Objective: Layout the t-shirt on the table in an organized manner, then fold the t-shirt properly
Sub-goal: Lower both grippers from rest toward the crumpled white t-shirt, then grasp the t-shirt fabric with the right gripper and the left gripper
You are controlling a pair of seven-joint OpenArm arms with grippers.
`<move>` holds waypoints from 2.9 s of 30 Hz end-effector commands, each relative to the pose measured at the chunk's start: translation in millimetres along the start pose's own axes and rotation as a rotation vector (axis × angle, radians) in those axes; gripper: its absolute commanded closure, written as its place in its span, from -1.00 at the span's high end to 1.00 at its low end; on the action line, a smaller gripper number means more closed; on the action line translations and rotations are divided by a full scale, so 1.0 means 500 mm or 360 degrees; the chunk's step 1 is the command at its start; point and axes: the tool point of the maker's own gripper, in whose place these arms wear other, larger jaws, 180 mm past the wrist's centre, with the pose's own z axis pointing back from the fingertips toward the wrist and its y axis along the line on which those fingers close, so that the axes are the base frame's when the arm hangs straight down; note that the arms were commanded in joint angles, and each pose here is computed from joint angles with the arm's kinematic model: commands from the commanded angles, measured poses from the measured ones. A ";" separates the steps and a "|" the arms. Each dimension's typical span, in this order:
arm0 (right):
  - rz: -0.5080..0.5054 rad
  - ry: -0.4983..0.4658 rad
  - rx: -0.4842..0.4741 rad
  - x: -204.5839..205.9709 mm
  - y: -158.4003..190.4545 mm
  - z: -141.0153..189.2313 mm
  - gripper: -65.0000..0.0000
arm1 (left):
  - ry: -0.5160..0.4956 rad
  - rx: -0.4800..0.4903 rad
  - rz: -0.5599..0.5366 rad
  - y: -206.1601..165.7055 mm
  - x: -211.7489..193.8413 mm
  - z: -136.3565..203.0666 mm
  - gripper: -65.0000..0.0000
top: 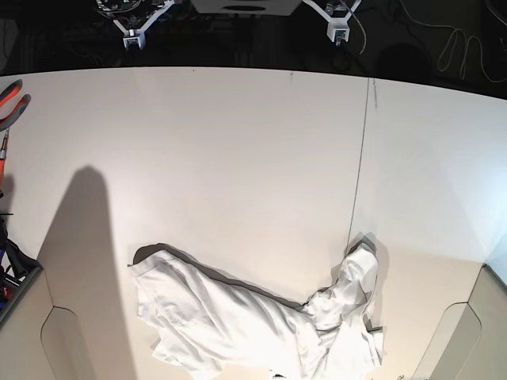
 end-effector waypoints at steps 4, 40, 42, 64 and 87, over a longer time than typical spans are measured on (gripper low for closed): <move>0.0051 -0.0055 -0.0029 -0.009 -0.039 0.028 -1.00 | -0.0067 0.0011 -0.0027 0.023 -0.006 0.029 -0.97; 0.0262 -0.0888 -0.0002 0.180 0.012 0.430 -1.00 | -0.0896 -0.0441 -0.0694 -0.080 0.289 0.499 -0.97; 0.0303 -0.0959 -0.0017 0.213 0.014 0.440 -1.00 | -0.0954 -0.0443 -0.0710 -0.087 0.313 0.503 -0.97; 0.0409 -0.1679 -0.0197 0.627 -0.009 0.544 -0.82 | -0.1703 -0.0369 -0.0763 -0.145 0.663 0.549 -0.97; 0.0041 -0.1523 -0.0027 1.043 -0.058 0.403 -0.01 | -0.1570 -0.0218 -0.0533 -0.068 0.817 0.366 -0.28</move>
